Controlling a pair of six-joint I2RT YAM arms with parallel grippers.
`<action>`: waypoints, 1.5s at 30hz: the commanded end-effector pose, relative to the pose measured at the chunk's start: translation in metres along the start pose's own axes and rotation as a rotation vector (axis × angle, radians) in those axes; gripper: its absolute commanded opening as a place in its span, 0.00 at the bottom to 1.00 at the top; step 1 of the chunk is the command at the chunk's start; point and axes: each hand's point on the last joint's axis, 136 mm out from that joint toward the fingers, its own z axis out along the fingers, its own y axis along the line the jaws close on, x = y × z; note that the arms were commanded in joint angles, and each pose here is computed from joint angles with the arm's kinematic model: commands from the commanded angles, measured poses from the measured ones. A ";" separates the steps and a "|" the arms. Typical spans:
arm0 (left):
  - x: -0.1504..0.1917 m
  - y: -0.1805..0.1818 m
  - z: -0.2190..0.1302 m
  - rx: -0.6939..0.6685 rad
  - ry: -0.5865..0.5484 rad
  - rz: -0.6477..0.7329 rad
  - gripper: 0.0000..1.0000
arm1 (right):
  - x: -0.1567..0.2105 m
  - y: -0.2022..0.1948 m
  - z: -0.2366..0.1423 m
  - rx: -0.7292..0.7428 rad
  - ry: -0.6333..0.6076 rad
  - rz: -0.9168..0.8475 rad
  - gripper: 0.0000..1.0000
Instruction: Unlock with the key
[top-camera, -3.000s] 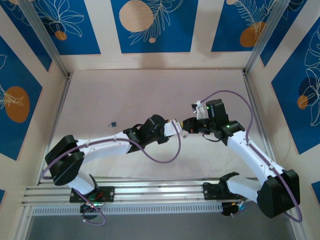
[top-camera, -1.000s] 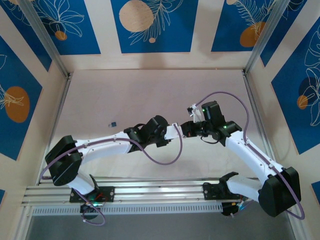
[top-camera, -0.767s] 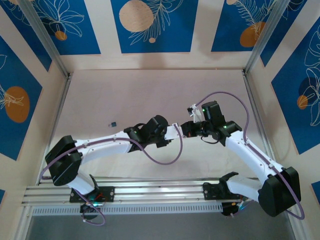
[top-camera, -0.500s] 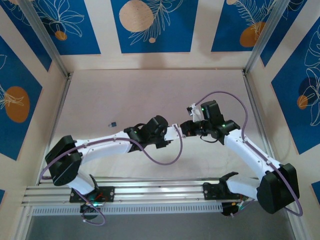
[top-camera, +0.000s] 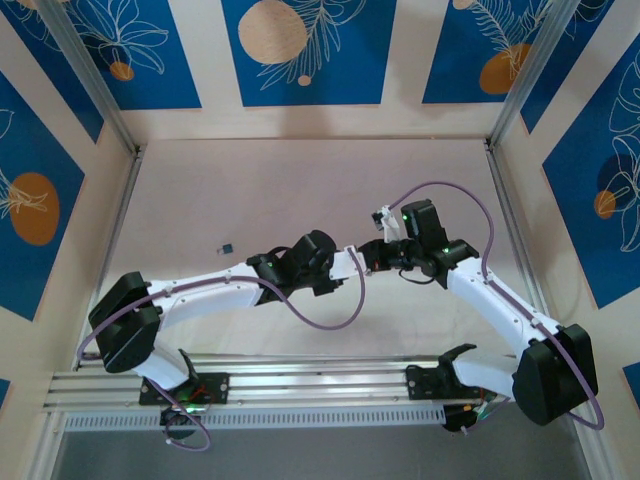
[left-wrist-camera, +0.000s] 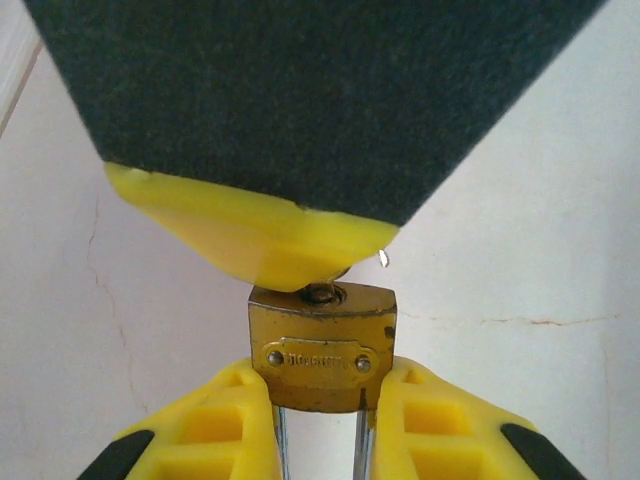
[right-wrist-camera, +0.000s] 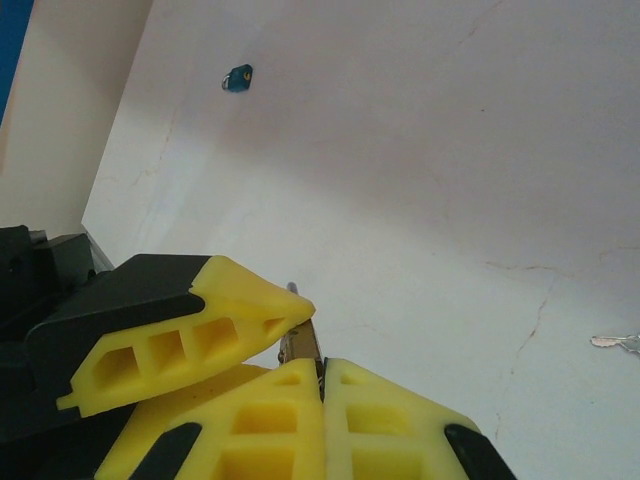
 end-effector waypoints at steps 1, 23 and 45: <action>-0.072 0.012 -0.026 -0.025 -0.234 -0.011 0.16 | 0.002 -0.003 0.007 -0.002 0.007 0.007 0.00; -0.054 0.018 -0.006 -0.082 -0.177 -0.005 0.14 | -0.019 -0.019 -0.023 0.077 -0.102 0.081 0.12; -0.033 0.024 0.009 -0.092 -0.122 -0.024 0.14 | -0.033 -0.026 -0.042 0.057 -0.168 0.138 0.37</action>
